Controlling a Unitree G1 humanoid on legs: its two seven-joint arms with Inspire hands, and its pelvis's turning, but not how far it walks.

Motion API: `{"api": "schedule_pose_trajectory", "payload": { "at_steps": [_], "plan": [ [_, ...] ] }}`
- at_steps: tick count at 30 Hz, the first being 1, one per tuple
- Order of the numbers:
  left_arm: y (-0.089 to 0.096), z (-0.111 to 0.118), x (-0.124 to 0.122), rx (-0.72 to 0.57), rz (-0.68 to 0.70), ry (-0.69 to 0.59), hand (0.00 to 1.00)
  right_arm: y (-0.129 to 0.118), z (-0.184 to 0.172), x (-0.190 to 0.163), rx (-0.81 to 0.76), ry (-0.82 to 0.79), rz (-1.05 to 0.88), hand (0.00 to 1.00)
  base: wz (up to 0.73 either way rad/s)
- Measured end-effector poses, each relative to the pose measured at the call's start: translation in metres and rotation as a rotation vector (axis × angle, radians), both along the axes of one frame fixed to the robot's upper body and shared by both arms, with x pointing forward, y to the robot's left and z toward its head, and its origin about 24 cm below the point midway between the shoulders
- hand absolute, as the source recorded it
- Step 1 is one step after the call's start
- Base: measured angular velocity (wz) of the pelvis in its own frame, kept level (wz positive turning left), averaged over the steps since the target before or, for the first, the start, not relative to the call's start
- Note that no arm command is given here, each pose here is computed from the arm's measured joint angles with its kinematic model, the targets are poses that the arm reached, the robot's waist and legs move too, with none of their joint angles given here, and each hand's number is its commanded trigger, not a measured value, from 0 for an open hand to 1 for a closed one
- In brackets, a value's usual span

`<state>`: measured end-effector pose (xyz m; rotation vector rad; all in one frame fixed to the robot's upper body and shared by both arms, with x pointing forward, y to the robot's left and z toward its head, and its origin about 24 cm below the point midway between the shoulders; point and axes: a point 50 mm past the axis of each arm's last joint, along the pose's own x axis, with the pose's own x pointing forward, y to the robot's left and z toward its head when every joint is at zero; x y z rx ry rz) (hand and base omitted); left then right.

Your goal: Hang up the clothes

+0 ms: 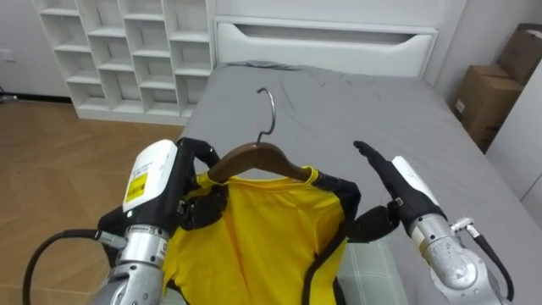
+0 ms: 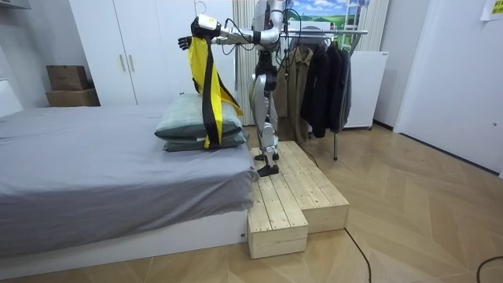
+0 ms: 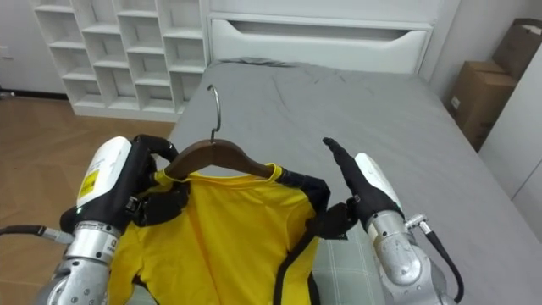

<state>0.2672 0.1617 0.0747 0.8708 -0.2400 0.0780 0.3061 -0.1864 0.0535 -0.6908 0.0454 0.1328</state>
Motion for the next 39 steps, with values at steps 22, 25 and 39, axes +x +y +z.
{"api": "schedule_pose_trajectory", "payload": {
  "at_steps": [22, 25, 39],
  "plan": [
    [-0.004, -0.001, 0.0, 0.031, 0.002, 0.006, 1.0, 0.023, 0.017, -0.001, -0.042, -0.063, 0.101, 0.0, 0.0],
    [-0.006, -0.003, 0.0, 0.035, 0.009, 0.014, 1.0, 0.024, 0.016, -0.001, -0.063, -0.056, 0.112, 0.0, 0.0],
    [-0.015, -0.005, 0.0, 0.033, -0.011, 0.032, 1.0, 0.037, 0.012, -0.002, -0.057, -0.033, 0.16, 0.0, -0.01]
  ]
}}
